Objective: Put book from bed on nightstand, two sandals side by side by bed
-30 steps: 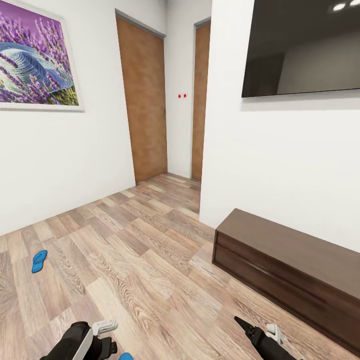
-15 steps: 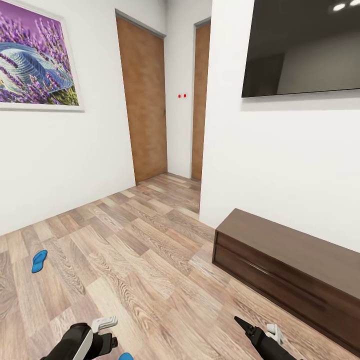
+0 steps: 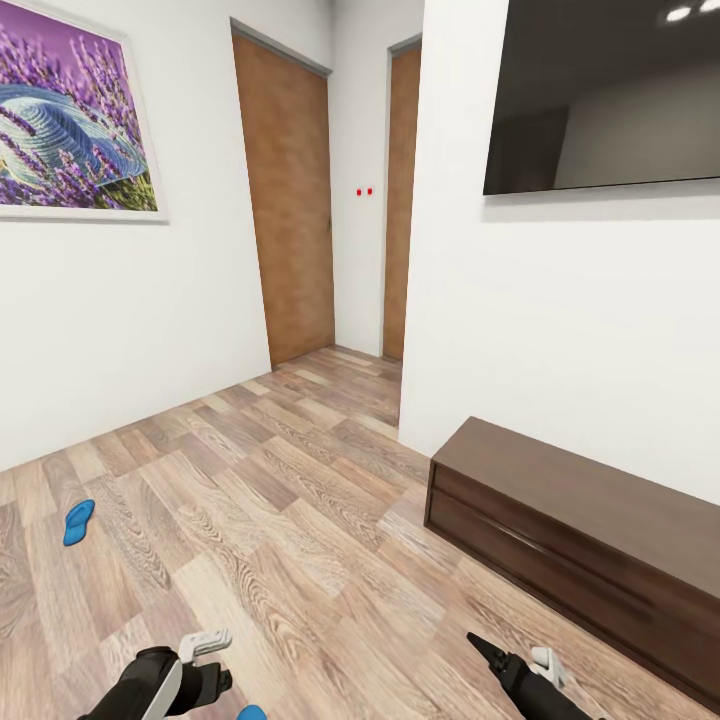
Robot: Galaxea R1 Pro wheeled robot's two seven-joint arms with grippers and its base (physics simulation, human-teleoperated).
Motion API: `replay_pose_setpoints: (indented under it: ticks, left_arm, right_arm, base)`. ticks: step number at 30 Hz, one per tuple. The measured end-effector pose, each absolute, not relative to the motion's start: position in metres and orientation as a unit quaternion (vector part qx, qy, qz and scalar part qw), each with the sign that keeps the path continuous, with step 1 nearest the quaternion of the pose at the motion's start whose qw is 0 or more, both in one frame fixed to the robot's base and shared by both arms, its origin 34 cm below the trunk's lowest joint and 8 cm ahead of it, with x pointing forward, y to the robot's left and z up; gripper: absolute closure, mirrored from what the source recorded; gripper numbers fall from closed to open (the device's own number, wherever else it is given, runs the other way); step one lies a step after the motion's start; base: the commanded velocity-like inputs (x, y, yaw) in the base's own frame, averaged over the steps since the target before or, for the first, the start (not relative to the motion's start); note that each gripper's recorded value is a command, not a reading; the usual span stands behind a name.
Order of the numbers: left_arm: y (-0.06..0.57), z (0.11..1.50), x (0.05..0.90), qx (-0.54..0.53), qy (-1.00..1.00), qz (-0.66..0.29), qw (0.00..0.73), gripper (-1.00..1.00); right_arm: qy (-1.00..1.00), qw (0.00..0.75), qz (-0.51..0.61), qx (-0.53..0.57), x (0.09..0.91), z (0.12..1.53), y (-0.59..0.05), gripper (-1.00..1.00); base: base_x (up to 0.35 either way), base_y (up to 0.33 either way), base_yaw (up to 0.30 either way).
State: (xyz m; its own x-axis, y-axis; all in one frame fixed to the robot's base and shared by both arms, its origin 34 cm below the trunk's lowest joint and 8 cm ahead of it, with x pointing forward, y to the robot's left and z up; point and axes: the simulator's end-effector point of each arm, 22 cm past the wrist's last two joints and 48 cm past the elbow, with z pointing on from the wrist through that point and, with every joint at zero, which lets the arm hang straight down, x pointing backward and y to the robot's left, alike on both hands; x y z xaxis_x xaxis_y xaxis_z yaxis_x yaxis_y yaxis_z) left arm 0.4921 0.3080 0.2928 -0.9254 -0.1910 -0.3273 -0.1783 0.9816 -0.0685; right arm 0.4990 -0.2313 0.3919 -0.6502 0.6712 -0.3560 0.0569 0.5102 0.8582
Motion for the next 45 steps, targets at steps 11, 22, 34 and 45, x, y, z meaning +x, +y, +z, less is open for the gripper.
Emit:
replay_pose_setpoints:
  ticks: [11, 22, 34, 45]
  left_arm:
    - [0.307, 0.27, 0.485, -0.092, 0.982, -0.018, 0.165, -1.0]
    - [0.307, 0.251, 0.474, -0.091, 0.985, -0.015, 0.143, -1.0]
    - [0.306, 0.232, 0.462, -0.091, 0.988, -0.014, 0.121, -1.0]
    - [0.303, 0.231, 0.462, -0.09, 0.989, -0.016, 0.12, -1.0]
  right_arm:
    - [0.797, 0.346, 0.437, 0.232, 0.493, 0.369, -0.232, -1.0]
    - [0.805, 0.327, 0.432, 0.241, 0.486, 0.349, -0.23, -1.0]
    - [0.812, 0.309, 0.427, 0.25, 0.478, 0.329, -0.23, -1.0]
    - [0.812, 0.309, 0.427, 0.251, 0.478, 0.33, -0.23, -1.0]
  base:
    - [0.0, 0.0, 0.0]
    - [0.0, 0.0, 0.0]
    - [0.0, 0.0, 0.0]
    - [0.0, 0.0, 0.0]
